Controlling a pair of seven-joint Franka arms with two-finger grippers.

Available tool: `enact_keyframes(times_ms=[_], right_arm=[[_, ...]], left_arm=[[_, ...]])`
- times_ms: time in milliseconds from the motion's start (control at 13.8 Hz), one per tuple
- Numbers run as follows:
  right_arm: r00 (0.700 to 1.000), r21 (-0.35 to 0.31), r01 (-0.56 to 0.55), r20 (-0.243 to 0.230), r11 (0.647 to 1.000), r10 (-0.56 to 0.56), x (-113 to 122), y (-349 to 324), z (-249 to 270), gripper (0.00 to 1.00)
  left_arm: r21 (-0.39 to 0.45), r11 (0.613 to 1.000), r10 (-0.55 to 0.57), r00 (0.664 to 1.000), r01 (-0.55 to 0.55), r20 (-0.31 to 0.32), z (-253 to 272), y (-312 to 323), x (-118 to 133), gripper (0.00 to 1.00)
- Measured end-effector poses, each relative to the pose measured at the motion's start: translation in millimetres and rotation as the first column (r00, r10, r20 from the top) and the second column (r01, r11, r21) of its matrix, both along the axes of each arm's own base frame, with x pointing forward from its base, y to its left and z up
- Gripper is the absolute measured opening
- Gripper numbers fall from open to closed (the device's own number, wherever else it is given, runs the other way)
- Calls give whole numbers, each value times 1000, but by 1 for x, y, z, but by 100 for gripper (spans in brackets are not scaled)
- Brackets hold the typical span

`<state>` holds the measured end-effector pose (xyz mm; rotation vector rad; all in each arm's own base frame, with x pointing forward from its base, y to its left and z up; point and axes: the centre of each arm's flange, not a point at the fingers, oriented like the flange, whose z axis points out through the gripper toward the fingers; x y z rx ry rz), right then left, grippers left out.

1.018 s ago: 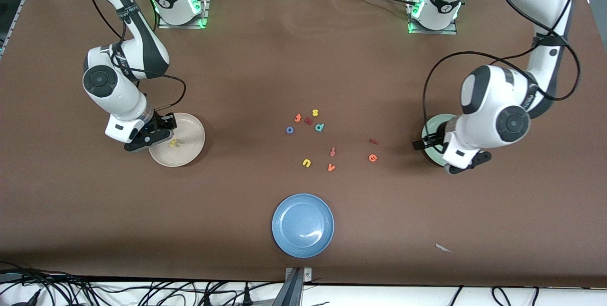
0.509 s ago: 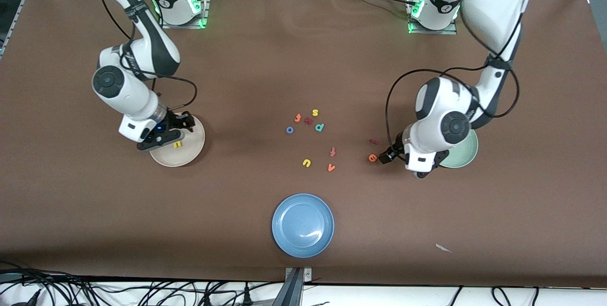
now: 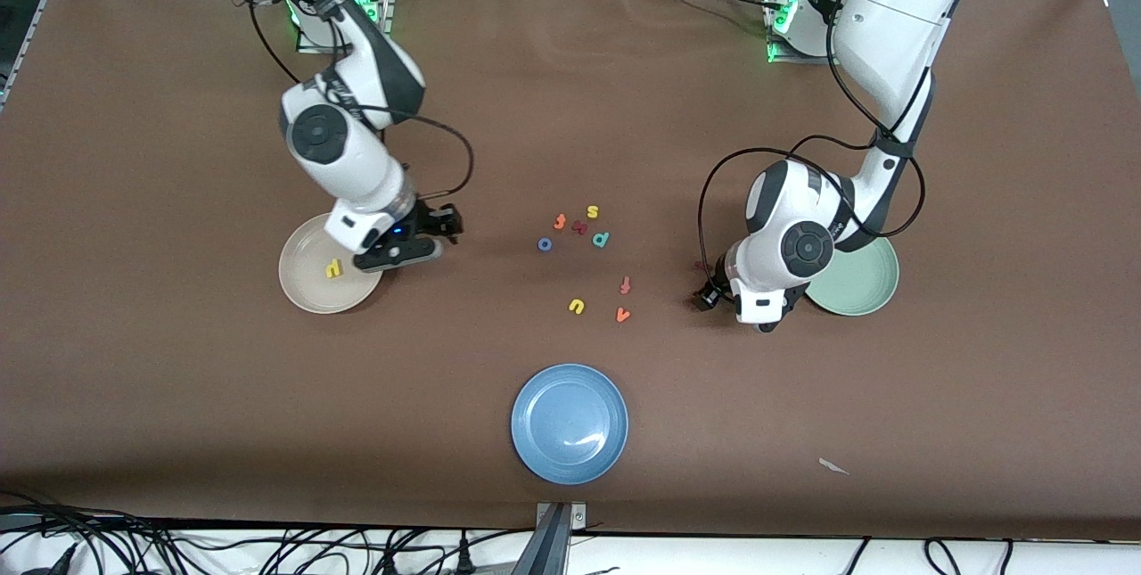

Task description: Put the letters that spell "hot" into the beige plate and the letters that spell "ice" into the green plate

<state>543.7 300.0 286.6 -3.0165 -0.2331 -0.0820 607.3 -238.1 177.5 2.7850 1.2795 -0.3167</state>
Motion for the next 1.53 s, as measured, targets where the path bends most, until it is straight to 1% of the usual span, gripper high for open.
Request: enact_keyframes(times_ms=[291,436,581,654,727,799,872,945,1236,1526], right_arm=[[997,-56,66,33,996,-64,-23,64,-18,78],[993,-75,110,41,991,-107,-29,92,-25,78],[989,-95,143,42,985,-139,-25,121,-25,78],[988,-100,154,47,983,-150,-22,133,-25,78],[985,-103,168,50,980,-164,-19,144,-28,78],[983,-102,183,51,978,-179,-18,152,-35,78],[980,-106,196,53,975,-192,-18,159,-43,78],[979,-116,203,57,972,-197,-18,164,-53,78],[973,-147,228,60,963,-221,-19,167,-84,78],[967,-140,253,56,957,-248,-27,174,-98,78]], left_arm=[[4,1000,-7,1000,7,-12,-2,-7,-5,79],[4,1000,-14,1000,14,-15,-3,-13,-7,79],[8,1000,-20,999,20,-25,-4,-19,-11,79],[10,1000,-24,999,24,-37,-5,-20,-14,75],[14,1000,-28,998,28,-52,-6,-20,-16,75],[16,999,-29,998,30,-61,-7,-20,-17,69],[17,999,-29,998,30,-64,-7,-20,-17,63],[16,999,-29,998,30,-64,-7,-20,-17,63],[12,1000,-23,999,24,-49,1,-18,-11,66],[13,1000,-23,998,23,-50,0,-18,-12,66]])
